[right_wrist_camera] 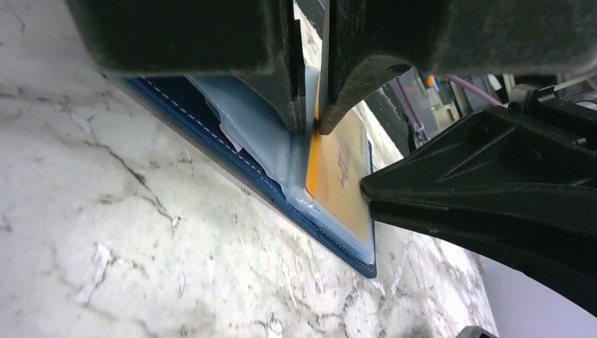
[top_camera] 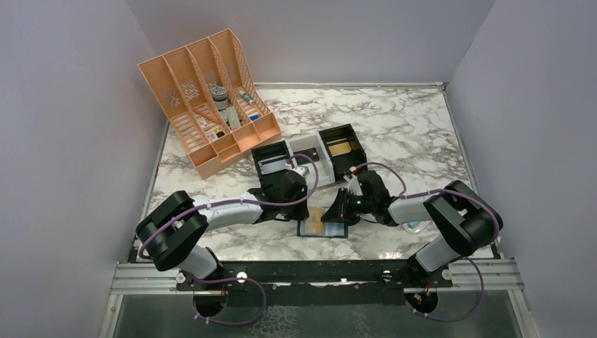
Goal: Take the credit cards out of the card holder
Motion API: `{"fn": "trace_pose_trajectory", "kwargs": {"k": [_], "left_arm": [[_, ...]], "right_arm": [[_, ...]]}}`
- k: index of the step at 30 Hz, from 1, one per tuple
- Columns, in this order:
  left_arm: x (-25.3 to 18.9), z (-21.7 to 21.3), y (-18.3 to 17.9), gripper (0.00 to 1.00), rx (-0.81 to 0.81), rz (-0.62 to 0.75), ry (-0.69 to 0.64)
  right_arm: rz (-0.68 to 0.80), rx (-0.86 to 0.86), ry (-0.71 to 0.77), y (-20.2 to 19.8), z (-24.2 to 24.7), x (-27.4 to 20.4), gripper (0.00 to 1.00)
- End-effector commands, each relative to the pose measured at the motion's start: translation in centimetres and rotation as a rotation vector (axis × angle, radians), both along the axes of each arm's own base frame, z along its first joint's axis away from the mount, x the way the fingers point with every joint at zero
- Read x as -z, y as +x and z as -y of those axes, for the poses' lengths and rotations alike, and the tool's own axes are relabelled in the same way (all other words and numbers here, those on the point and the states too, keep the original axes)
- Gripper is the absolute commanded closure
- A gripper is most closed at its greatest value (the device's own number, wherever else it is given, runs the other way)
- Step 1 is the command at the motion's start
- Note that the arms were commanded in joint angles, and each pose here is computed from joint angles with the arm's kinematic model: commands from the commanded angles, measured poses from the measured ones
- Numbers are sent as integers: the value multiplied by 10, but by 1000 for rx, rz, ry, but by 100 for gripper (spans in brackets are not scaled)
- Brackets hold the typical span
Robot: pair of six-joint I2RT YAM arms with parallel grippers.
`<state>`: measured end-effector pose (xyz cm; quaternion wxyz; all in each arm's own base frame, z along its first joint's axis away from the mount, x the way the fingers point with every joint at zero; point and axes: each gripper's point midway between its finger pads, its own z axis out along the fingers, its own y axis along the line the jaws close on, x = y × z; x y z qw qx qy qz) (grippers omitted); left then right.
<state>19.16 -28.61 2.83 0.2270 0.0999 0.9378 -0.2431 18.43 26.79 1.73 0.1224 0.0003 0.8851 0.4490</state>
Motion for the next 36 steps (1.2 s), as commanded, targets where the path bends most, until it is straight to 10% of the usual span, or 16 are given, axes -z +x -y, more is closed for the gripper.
{"fn": "trace_pose_trajectory", "kwargs": {"k": [1,11,21,36], "left_arm": [[1,-4,-15,81,28,-28,-7],[-5,-7,-13,83,26,-3,7],[-1,-6,-15,83,27,-20,12],[3,-14,-8,85,11,3,81]], "right_arm": [[-101,-1,-21,-26,9,16,87],[-116,-15,83,-23,-5,0,99],[-99,-11,10,-16,-1,9,83],[11,34,-138,0,14,4,99]]}}
